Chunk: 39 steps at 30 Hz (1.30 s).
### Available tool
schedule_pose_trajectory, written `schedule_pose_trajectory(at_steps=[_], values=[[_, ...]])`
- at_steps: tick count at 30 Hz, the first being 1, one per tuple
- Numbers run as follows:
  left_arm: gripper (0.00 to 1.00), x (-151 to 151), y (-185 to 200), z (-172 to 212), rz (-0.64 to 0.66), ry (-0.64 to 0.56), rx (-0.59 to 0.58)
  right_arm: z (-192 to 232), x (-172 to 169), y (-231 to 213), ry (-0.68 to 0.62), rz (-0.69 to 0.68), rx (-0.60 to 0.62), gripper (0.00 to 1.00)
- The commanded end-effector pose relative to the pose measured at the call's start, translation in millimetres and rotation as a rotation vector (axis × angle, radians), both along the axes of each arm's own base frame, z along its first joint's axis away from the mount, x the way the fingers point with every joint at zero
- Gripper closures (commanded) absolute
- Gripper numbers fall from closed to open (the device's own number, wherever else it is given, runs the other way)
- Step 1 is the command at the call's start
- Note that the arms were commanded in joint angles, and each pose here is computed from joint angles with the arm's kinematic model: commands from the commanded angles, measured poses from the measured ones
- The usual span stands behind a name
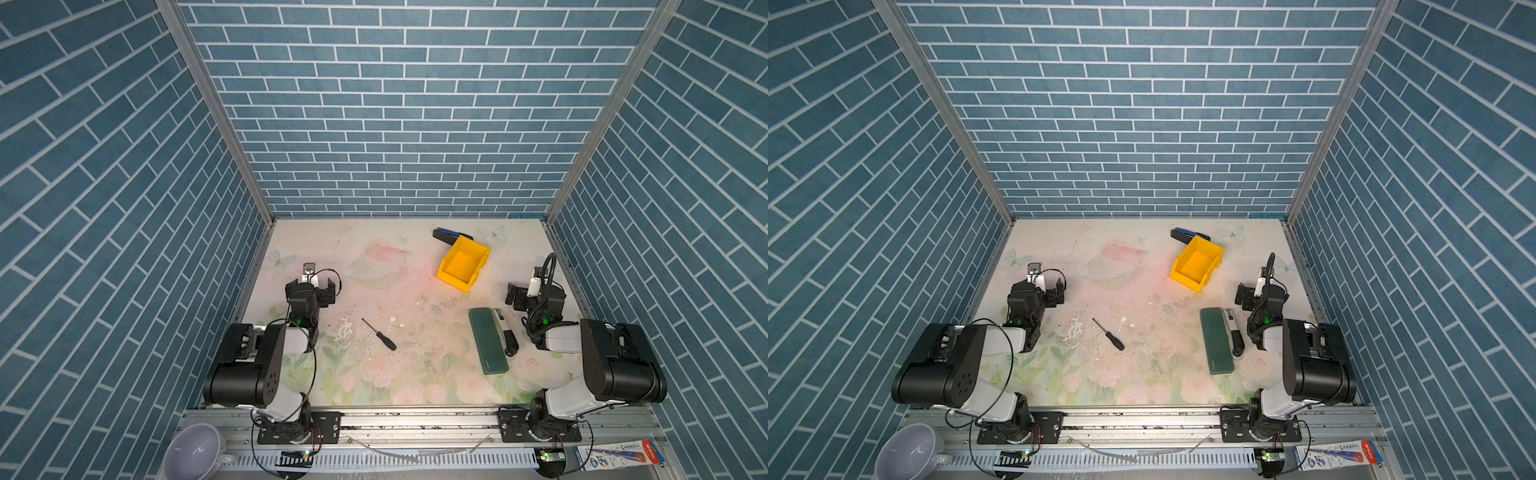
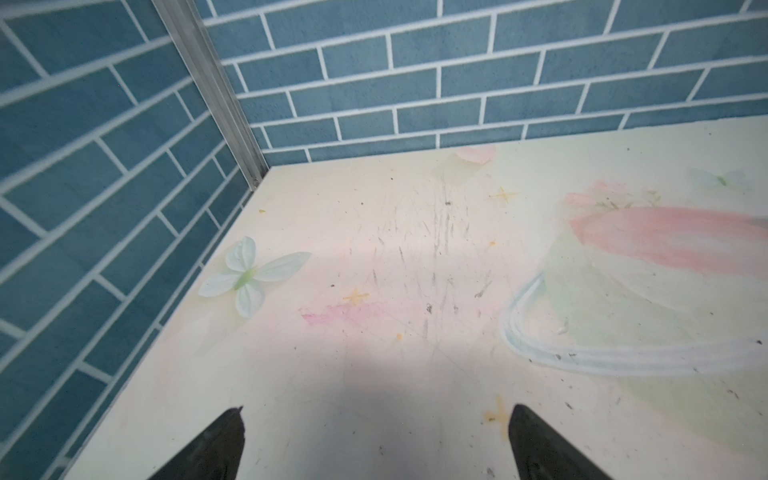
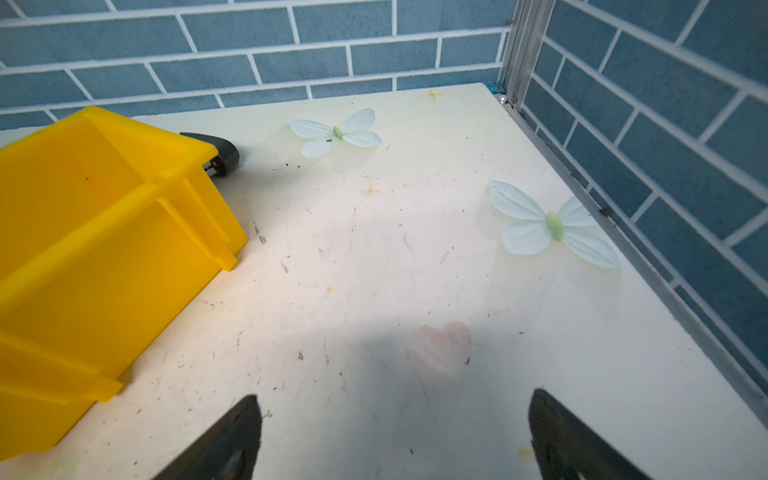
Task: Put the screwdriver in the bin
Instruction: 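Reach the left gripper toward the screwdriver while the right arm moves toward the yellow bin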
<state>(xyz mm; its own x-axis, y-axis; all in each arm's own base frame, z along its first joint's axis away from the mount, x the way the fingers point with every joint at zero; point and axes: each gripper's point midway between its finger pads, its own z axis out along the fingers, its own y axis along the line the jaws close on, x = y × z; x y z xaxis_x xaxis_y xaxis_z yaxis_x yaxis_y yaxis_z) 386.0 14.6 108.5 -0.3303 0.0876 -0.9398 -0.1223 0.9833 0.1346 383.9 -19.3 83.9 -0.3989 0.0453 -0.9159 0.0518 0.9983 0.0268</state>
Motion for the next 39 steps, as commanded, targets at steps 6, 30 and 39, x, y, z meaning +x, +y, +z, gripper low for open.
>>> schedule_pose_trajectory(at_steps=[6,30,39], values=[[0.00,-19,-2,48,0.096,0.050,-0.038,52,-9,12,-0.060,0.044,-0.003,0.01],[0.01,-108,-154,-2,0.178,0.563,-0.477,86,-101,245,0.088,0.858,-0.084,0.01],[0.18,-123,-181,-49,0.367,0.740,-0.542,75,-124,286,0.093,0.955,-0.104,0.01]])
